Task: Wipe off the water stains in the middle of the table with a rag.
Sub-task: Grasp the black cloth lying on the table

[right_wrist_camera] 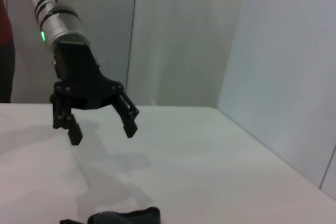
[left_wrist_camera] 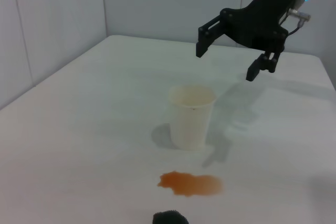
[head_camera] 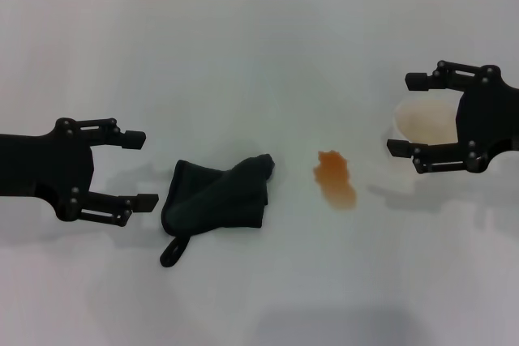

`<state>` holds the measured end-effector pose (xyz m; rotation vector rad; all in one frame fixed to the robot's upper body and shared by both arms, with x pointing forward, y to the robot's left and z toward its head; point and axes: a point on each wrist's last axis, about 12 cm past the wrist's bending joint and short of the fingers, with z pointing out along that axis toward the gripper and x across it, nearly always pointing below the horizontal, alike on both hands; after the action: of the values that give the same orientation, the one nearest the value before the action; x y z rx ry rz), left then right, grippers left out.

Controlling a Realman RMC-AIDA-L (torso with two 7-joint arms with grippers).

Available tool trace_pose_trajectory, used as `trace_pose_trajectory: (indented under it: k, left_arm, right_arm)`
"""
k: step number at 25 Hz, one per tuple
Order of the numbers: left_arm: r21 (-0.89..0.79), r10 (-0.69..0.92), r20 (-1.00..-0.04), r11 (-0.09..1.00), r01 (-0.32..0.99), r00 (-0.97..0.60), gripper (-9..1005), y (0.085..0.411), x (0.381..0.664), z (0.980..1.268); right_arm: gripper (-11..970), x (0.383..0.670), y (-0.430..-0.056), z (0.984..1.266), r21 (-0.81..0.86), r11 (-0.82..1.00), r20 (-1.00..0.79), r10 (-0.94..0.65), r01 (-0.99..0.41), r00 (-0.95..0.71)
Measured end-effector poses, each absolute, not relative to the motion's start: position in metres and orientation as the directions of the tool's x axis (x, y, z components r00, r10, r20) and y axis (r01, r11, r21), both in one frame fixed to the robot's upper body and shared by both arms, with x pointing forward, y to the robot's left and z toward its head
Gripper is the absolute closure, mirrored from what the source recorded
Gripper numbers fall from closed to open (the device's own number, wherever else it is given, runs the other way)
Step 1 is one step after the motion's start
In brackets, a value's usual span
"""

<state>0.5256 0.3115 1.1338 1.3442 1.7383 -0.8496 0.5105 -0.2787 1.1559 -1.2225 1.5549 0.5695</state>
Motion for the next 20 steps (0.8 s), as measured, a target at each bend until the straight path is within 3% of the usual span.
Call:
trace_pose_trajectory:
  k: [9,20]
  left_arm:
    - [-0.108,0.507,-0.833,0.245,0.964,-0.222,238,0.307,0.538,1.14]
    - [-0.155,0.736,-0.604,0.27,0.95,-0.307,243,0.286,0.577,1.16]
  right_arm:
    - [101,0.509,-0.268,1.163,-0.224,0.334,-0.905,-0.419,-0.916,0.068]
    - [102,0.51,-0.262,1.165,-0.229,0.316,-0.906,-0.416,-0.921,0.082]
